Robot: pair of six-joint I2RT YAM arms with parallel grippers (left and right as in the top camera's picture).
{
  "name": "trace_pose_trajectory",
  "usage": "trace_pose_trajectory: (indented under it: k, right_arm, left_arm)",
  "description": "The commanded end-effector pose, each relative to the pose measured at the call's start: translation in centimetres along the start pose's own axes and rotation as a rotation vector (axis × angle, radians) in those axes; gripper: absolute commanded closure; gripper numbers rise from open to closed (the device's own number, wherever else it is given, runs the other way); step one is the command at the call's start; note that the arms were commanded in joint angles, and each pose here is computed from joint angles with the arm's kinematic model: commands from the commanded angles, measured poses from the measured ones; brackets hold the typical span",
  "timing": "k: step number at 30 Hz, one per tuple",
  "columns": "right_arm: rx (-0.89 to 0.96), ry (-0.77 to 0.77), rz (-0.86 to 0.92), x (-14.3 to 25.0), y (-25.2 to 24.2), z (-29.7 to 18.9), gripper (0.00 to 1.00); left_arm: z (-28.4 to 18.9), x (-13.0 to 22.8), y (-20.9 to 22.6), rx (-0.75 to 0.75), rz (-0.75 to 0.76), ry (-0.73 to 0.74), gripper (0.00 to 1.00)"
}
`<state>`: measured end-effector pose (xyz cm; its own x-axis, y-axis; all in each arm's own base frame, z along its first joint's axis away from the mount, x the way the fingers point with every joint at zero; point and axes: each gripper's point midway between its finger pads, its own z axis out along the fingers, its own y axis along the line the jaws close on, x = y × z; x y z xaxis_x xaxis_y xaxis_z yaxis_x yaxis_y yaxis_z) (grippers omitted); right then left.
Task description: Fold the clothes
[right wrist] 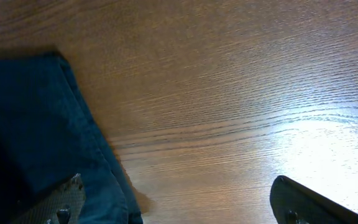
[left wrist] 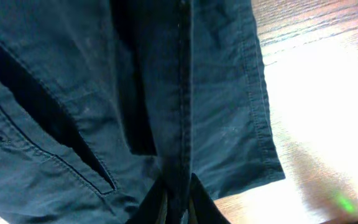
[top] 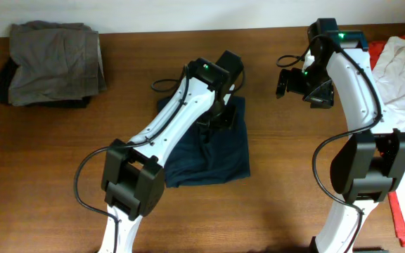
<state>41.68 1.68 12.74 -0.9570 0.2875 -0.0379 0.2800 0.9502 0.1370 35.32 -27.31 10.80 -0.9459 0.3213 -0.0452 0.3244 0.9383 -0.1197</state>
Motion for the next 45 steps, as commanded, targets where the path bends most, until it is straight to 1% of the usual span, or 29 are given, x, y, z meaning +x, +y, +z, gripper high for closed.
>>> trace_pose_trajectory:
  k: [1, 2, 3, 4, 5, 6, 7, 8, 9, 10, 11, 13, 15, 16, 18, 19, 20, 21, 25, 26, 28, 30, 33, 36, 37, 38, 40, 43, 45]
  right_arm:
    - [-0.006, -0.013, 0.0, -0.1, 0.2, -0.5, 0.02]
    - [-0.006, -0.014, 0.0, -0.1, 0.2, -0.5, 0.01]
    - [-0.007, -0.018, -0.001, -0.2, 0.3, -0.5, 0.02]
    - [-0.008, -0.019, -0.001, -0.3, 0.3, -0.5, 0.01]
    - [-0.013, -0.016, -0.001, -0.2, 0.4, -0.5, 0.01]
    - [-0.044, -0.003, -0.008, 0.1, 0.9, -0.6, 0.01]
    - [-0.146, 0.031, -0.05, 0.8, 2.6, -0.7, 0.01]
    - [-0.2, 0.058, -0.054, 1.4, 3.6, -0.9, 0.01]
    - [-0.25, 0.098, -0.087, 2.5, 5.1, -1.0, 0.04]
    - [-0.256, 0.123, -0.153, 3.6, 6.1, -1.0, 0.08]
    - [-0.248, 0.137, -0.232, 4.7, 7.4, -0.7, 0.09]
    - [-0.167, 0.106, -0.329, 5.4, 9.3, 1.0, 0.08]
    - [-0.174, 0.098, -0.357, 6.3, 11.4, 2.8, 0.08]
    - [-0.176, 0.097, -0.379, 6.9, 12.4, 4.0, 0.08]
    - [-0.176, 0.104, -0.339, 7.8, 13.1, 6.3, 0.13]
    - [-0.175, 0.112, -0.327, 8.4, 13.1, 8.0, 0.16]
    - [-0.186, 0.118, -0.335, 8.9, 13.3, 8.9, 0.18]
    - [-0.196, 0.113, -0.351, 9.3, 13.8, 9.5, 0.22]
    - [-0.208, 0.082, -0.412, 10.1, 15.6, 11.1, 0.33]
    - [-0.196, 0.082, -0.421, 10.3, 15.7, 11.4, 0.34]
    - [-0.101, 0.072, -0.425, 10.0, 14.4, 12.6, 0.33]
    - [-0.09, 0.083, -0.419, 9.9, 14.0, 13.4, 0.33]
    - [-0.039, 0.063, -0.411, 9.2, 12.9, 13.5, 0.34]
    - [-0.04, 0.067, -0.409, 9.2, 12.9, 13.5, 0.67]
    - [-0.04, 0.067, -0.408, 9.2, 12.9, 13.5, 0.86]
    - [-0.038, 0.069, -0.408, 9.3, 12.8, 13.5, 0.96]
    - [-0.023, 0.074, -0.398, 9.0, 12.3, 13.1, 0.96]
    - [0.115, 0.048, -0.333, 6.1, 8.7, 10.0, 0.96]
    - [0.153, 0.075, -0.297, 5.8, 6.7, 9.3, 0.96]
  left_arm:
    - [0.1, -0.3, -0.7, 0.019, 0.006, -0.008, 0.7]
    - [0.1, -0.3, -0.8, 0.022, 0.007, -0.007, 0.68]
    - [0.1, -0.1, -1.3, 0.051, 0.007, 0.005, 0.59]
    - [0.0, 0.1, -2.0, 0.094, 0.016, 0.017, 0.52]
    - [-0.6, 0.3, -2.0, 0.105, 0.014, 0.026, 0.51]
    - [-1.4, 0.3, -1.5, 0.103, 0.0, 0.027, 0.52]
    - [-2.3, 0.1, -0.4, 0.087, -0.022, 0.024, 0.52]
    - [-3.4, -0.1, 2.0, 0.04, -0.063, 0.019, 0.52]
    - [-3.8, -0.1, 5.1, -0.025, -0.119, 0.028, 0.57]
    - [-3.8, 0.0, 7.5, -0.062, -0.183, 0.037, 0.67]
    - [-3.7, -0.2, 9.6, -0.066, -0.251, 0.045, 0.68]
    - [-2.7, -0.1, 12.0, -0.067, -0.333, 0.078, 0.67]
    - [-0.6, 0.0, 11.6, -0.01, -0.353, 0.138, 0.67]
    - [0.6, -0.1, 11.5, -0.007, -0.354, 0.163, 0.67]
    - [2.0, -0.4, 11.6, -0.01, -0.355, 0.176, 0.67]
    - [2.4, -1.0, 11.8, -0.015, -0.353, 0.154, 0.67]
    - [2.5, -1.6, 12.3, -0.04, -0.347, 0.122, 0.63]
    - [2.6, -2.2, 13.0, -0.076, -0.343, 0.095, 0.62]
    - [3.0, -2.6, 14.4, -0.144, -0.341, 0.071, 0.6]
    - [3.1, -2.7, 14.4, -0.144, -0.341, 0.071, 0.59]
    - [4.1, -2.3, 14.5, -0.149, -0.343, 0.103, 0.58]
    - [5.3, -1.6, 14.7, -0.158, -0.345, 0.15, 0.58]
    - [5.5, -1.6, 14.7, -0.158, -0.345, 0.152, 0.58]
    - [5.6, -2.2, 14.7, -0.154, -0.344, 0.13, 0.58]
    - [5.6, -2.2, 14.7, -0.154, -0.344, 0.128, 0.58]
    - [5.6, -2.2, 14.7, -0.154, -0.344, 0.13, 0.58]
    - [5.6, -2.2, 14.7, -0.154, -0.344, 0.13, 0.58]
    - [5.5, -1.9, 15.2, -0.156, -0.355, 0.14, 0.58]
    - [5.3, -1.6, 16.1, -0.157, -0.375, 0.151, 0.58]
